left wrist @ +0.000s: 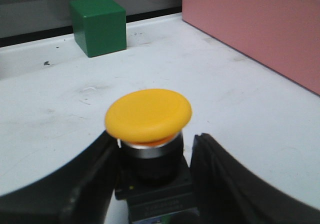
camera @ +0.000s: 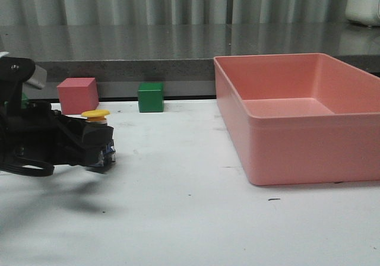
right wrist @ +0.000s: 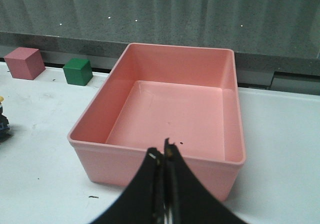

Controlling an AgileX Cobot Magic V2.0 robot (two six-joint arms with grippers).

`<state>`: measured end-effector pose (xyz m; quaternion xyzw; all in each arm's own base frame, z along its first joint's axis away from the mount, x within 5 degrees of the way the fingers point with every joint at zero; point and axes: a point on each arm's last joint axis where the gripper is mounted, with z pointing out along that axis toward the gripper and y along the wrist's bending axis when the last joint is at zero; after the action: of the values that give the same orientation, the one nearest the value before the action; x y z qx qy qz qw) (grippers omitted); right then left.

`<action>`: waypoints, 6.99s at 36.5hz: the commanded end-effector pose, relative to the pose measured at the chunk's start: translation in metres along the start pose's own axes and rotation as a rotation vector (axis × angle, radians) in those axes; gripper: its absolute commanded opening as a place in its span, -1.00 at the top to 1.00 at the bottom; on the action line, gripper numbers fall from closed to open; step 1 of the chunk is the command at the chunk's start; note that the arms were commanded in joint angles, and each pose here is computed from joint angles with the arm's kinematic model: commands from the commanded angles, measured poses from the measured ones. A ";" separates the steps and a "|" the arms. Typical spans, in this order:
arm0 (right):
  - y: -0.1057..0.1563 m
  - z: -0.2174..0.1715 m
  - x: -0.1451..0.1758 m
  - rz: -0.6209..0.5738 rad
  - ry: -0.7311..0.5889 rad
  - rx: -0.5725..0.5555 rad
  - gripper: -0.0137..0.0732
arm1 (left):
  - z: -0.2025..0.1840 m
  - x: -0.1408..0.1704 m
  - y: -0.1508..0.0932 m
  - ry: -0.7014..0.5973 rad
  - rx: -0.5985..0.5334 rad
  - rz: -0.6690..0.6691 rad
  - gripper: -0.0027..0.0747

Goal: Place and stand button with both arms

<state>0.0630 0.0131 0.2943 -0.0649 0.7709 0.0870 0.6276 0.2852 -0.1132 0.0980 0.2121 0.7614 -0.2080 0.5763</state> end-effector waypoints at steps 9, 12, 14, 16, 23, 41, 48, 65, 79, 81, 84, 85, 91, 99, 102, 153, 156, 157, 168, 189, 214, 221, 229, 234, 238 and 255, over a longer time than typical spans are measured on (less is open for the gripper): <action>0.001 -0.002 -0.015 -0.026 -0.102 -0.004 0.84 | -0.001 -0.026 0.000 -0.184 0.006 0.010 -0.10; 0.001 -0.002 -0.015 -0.026 -0.102 -0.004 0.84 | -0.001 -0.027 0.000 -0.188 0.006 0.010 -0.17; 0.001 -0.002 -0.015 -0.026 -0.102 -0.004 0.84 | -0.001 -0.027 0.000 -0.190 0.007 0.010 -0.24; 0.001 -0.002 -0.015 -0.026 -0.102 -0.004 0.84 | -0.001 -0.027 0.000 -0.190 0.007 0.010 -0.31; 0.001 -0.002 -0.015 -0.026 -0.102 -0.004 0.84 | -0.003 -0.033 0.000 -0.191 0.003 0.019 -0.46; 0.001 -0.002 -0.015 -0.026 -0.102 -0.004 0.84 | -0.036 -0.100 -0.009 -0.208 -0.011 -0.018 -0.46; 0.001 -0.002 -0.015 -0.026 -0.102 -0.004 0.84 | -0.062 -0.127 -0.015 -0.171 -0.038 -0.001 -0.45; 0.001 -0.002 -0.015 -0.026 -0.102 -0.004 0.84 | -0.170 -0.179 -0.029 -0.151 -0.265 -0.037 0.23; 0.001 -0.002 -0.015 -0.026 -0.102 -0.004 0.84 | -0.240 -0.180 -0.040 -0.155 -0.401 -0.107 0.98; 0.001 -0.002 -0.015 -0.026 -0.102 -0.004 0.84 | -0.247 -0.180 -0.041 -0.171 -0.406 -0.107 0.98; 0.001 -0.002 -0.015 -0.026 -0.102 -0.004 0.84 | -0.254 -0.181 -0.044 -0.198 -0.407 -0.104 0.98; 0.001 -0.002 -0.015 -0.026 -0.102 -0.004 0.84 | -0.256 -0.182 -0.044 -0.205 -0.406 -0.104 0.98; 0.001 -0.002 -0.015 -0.026 -0.102 -0.004 0.84 | -0.258 -0.182 -0.045 -0.212 -0.407 -0.101 0.98; 0.001 -0.002 -0.015 -0.026 -0.102 -0.004 0.84 | -0.258 -0.182 -0.045 -0.212 -0.407 -0.101 0.98; 0.001 -0.002 -0.015 -0.026 -0.102 -0.004 0.84 | -0.258 -0.182 -0.045 -0.212 -0.407 -0.101 0.98; 0.001 -0.002 -0.015 -0.026 -0.102 -0.004 0.84 | -0.286 -0.089 -0.051 -0.423 -0.539 -0.129 0.98; 0.001 -0.002 -0.015 -0.026 -0.102 -0.004 0.84 | -0.288 -0.077 -0.050 -0.447 -0.593 -0.125 0.98; 0.001 -0.002 -0.015 -0.026 -0.102 -0.004 0.84 | -0.289 -0.073 -0.050 -0.452 -0.609 -0.125 0.98; 0.001 -0.002 -0.015 -0.026 -0.101 -0.004 0.84 | -0.276 -0.039 -0.041 -0.376 -0.671 -0.159 0.98; 0.001 -0.002 -0.015 -0.026 -0.101 -0.004 0.84 | -0.274 -0.033 -0.040 -0.321 -0.671 -0.178 0.98; 0.001 -0.002 -0.015 -0.026 -0.101 -0.004 0.84 | -0.274 -0.033 -0.040 -0.321 -0.671 -0.178 0.98; 0.001 -0.001 -0.011 -0.029 -0.119 -0.002 0.84 | -0.274 -0.033 -0.040 -0.321 -0.671 -0.178 0.98; -0.004 0.003 0.022 -0.032 -0.209 0.059 0.84 | -0.274 -0.033 -0.040 -0.321 -0.671 -0.178 0.98; -0.010 0.006 0.052 0.009 -0.251 0.131 0.84 | -0.274 -0.033 -0.040 -0.321 -0.671 -0.178 0.98; -0.013 0.009 0.075 0.048 -0.235 0.164 0.84 | -0.274 -0.033 -0.040 -0.321 -0.671 -0.178 0.98; -0.015 0.010 0.103 0.070 -0.122 0.183 0.84 | -0.274 -0.033 -0.040 -0.323 -0.671 -0.178 0.98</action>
<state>0.0553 0.0024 0.1821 0.0282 0.7674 0.0460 0.6389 0.0556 0.0043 0.1962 -0.0889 0.7339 -0.0240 0.6730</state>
